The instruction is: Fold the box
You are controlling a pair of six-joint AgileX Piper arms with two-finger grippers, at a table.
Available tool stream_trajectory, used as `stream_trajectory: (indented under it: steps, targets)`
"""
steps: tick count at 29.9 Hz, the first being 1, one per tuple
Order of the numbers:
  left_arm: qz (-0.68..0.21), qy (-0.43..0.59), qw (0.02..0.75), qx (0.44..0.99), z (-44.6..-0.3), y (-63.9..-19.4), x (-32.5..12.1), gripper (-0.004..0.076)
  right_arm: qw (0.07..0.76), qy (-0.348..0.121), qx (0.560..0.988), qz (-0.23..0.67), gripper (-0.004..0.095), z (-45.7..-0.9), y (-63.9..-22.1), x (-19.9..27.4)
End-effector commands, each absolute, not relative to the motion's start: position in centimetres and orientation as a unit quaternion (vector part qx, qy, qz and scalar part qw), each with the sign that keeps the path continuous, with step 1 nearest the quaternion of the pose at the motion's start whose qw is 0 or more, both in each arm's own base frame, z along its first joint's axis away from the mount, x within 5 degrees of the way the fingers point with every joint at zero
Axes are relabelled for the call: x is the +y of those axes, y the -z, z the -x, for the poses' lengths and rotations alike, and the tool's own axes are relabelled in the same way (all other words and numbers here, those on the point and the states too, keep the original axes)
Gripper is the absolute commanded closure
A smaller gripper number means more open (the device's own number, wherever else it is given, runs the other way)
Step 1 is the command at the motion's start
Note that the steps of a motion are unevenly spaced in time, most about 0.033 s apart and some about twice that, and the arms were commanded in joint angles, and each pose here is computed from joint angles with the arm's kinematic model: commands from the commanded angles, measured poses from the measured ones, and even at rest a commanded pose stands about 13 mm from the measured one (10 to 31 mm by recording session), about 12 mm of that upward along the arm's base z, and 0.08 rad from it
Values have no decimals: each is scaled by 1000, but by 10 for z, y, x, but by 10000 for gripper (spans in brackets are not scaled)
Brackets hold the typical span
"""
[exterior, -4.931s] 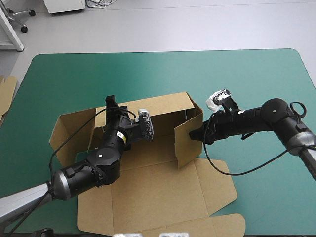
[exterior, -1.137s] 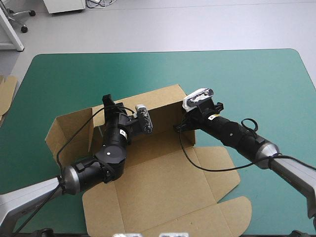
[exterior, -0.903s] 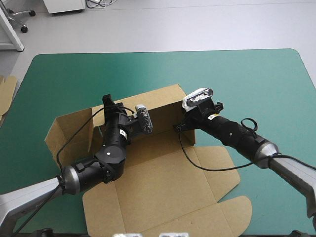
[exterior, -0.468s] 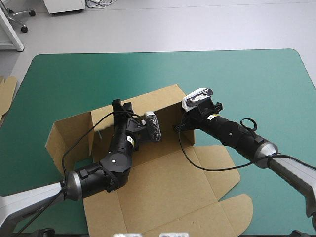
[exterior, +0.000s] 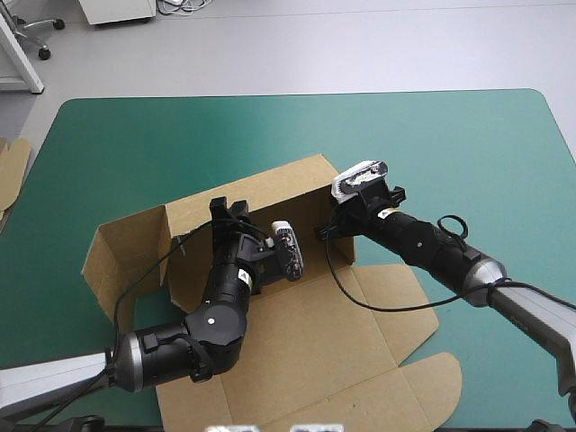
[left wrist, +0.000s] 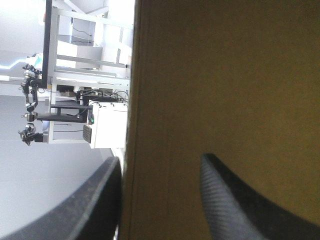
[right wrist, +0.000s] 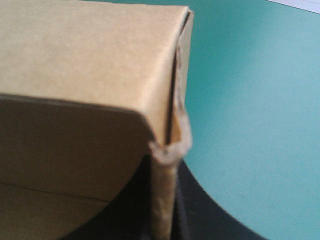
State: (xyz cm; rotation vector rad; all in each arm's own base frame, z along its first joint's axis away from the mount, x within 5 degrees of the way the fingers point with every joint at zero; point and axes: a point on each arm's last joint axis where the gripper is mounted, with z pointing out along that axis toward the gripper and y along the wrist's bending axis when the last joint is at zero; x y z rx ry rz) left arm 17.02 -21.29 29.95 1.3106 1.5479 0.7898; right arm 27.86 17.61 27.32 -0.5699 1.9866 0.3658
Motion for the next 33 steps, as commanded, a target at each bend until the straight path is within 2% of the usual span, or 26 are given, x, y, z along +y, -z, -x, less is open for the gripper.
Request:
stream_trajectory:
  steps: [1,3,7,12,21,27,33]
  targets:
    - [-501,-311,497,637,-160,-331,-210,437,496,-159,816,250,926,-277,-279,180]
    - [-491,-281,503,653,-157,-343,-211,510,491,-159,819,251,926,-278,-276,181]
    - [-458,-223,545,666,-154,-379,-210,739,487,-159,821,252,926,-279,-273,182]
    - [-401,-201,578,682,-164,-415,-198,734,488,-158,821,251,926,-279,-273,181]
    - [-311,-154,550,760,-221,-434,-145,734,480,-163,823,256,926,-277,-272,182]
    - [-194,-130,552,801,-253,-447,-83,734,476,-165,824,258,926,-277,-271,183]
    - [-89,-64,534,838,-270,-444,-13,734,476,-165,825,258,926,-277,-271,182]
